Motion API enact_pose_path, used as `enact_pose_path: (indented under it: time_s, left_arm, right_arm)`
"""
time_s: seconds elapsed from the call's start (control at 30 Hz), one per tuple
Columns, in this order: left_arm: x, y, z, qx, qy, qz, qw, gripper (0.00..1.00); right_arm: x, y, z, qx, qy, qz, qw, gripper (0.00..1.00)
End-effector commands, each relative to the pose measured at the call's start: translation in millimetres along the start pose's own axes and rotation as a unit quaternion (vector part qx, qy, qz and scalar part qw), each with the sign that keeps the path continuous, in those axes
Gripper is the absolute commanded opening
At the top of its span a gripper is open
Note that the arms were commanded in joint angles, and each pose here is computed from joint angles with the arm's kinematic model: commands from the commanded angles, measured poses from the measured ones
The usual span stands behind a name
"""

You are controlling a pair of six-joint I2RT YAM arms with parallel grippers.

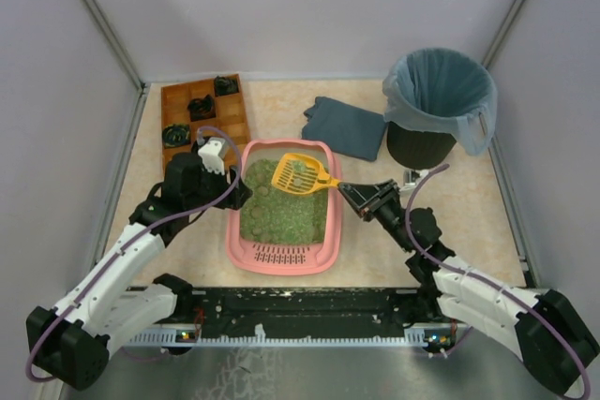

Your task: Clean the litter box

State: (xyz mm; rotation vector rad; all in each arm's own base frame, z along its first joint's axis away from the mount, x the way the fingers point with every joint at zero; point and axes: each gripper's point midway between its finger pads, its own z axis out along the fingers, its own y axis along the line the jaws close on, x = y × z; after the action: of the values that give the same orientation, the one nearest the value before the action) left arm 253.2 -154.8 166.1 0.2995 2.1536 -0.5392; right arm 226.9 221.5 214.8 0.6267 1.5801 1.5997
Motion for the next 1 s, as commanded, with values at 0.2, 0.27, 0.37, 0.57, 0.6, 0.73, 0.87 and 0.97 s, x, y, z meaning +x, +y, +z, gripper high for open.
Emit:
enact_pose_path:
  time_s: [0.2,0.27,0.37,0.57,0.6,0.73,0.87,0.97]
  left_arm:
    - [-4.5,-1.3,0.6,0.001,-0.012,0.004,1.000,0.68]
    - [-5.4,-0.6,0.0,-0.001,-0.015,0.005,1.000,0.68]
    - [-5.9,-0.1,0.6,-0.001,-0.018,0.007,1.000,0.68]
    - [-5.0,-0.5,0.8,0.000,-0.014,0.006,1.000,0.68]
    - [-5.0,0.2,0.8,-0.001,-0.015,0.007,1.000,0.69]
    - [-5.2,-0.4,0.5,0.001,-0.014,0.007,1.000,0.69]
    - [-7.0,2.3,-0.6,-0.007,-0.021,0.008,1.000,0.70]
    - [-6.0,1.6,0.4,-0.004,-0.016,0.008,1.000,0.70]
  right_arm:
    - [-17.5,7.1,-1.4,-0.008,-0.024,0.019,0.999,0.00]
    - [-11.7,22.2,0.6,-0.030,-0.007,0.000,1.000,0.00]
    - [8.5,47.4,6.7,-0.076,0.054,-0.051,0.994,0.00]
    - [-1.8,37.8,6.3,-0.056,0.032,-0.049,0.997,0.00]
    - [6.7,48.2,9.2,-0.075,0.056,-0.063,0.994,0.00]
    - [-14.8,21.4,4.3,-0.031,-0.005,-0.026,0.999,0.00]
    - [17.4,58.9,13.6,-0.090,0.084,-0.090,0.988,0.00]
    - [-6.5,31.4,10.0,-0.042,0.027,-0.063,0.997,0.00]
